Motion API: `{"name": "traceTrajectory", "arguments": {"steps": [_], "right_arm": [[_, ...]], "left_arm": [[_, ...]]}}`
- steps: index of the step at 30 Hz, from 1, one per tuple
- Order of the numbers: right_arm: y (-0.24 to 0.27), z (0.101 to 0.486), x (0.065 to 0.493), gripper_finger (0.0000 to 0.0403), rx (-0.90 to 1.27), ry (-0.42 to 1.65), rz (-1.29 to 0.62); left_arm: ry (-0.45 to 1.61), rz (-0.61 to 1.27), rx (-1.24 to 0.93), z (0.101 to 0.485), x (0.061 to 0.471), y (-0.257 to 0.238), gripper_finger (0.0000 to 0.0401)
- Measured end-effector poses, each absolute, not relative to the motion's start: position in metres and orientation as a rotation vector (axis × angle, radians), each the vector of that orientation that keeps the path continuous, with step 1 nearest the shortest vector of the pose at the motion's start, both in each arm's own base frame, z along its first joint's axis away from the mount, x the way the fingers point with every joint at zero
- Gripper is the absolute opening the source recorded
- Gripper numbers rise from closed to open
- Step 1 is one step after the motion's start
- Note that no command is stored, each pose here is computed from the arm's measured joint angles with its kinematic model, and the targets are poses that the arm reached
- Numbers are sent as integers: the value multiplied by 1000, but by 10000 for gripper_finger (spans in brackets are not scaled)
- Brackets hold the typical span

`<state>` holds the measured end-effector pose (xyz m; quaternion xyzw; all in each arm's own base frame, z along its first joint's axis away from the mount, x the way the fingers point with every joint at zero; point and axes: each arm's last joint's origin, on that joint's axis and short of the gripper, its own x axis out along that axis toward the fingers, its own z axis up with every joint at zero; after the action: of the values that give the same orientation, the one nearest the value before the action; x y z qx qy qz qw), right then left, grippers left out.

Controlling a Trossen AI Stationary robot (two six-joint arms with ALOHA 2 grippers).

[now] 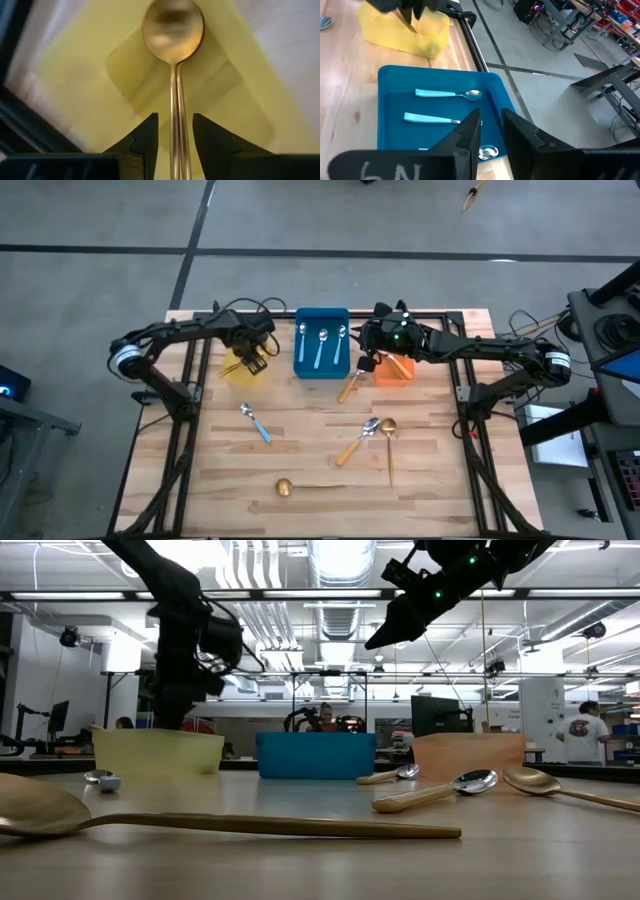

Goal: Sort silverware by color (type)
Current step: Put the yellow spoon into the orange bin

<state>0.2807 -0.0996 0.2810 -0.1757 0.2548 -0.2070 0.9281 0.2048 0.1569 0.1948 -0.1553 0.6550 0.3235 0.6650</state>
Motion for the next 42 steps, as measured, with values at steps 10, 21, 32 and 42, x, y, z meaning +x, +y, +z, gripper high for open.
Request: {"name": "traceTrajectory", "arguments": {"steps": [10, 21, 32, 42], "right_arm": [[-100, 281, 281, 68, -270, 499, -447], [-95, 275, 279, 68, 66, 489, -510], [-69, 270, 284, 68, 367, 499, -382], [-36, 266, 288, 68, 539, 535, -334]], "left_arm": [[978, 746, -327, 264, 190, 102, 103], [339, 390, -130, 270, 181, 32, 102], [253, 338, 7, 263, 183, 27, 102], [290, 328, 76, 258, 190, 28, 102]]}}
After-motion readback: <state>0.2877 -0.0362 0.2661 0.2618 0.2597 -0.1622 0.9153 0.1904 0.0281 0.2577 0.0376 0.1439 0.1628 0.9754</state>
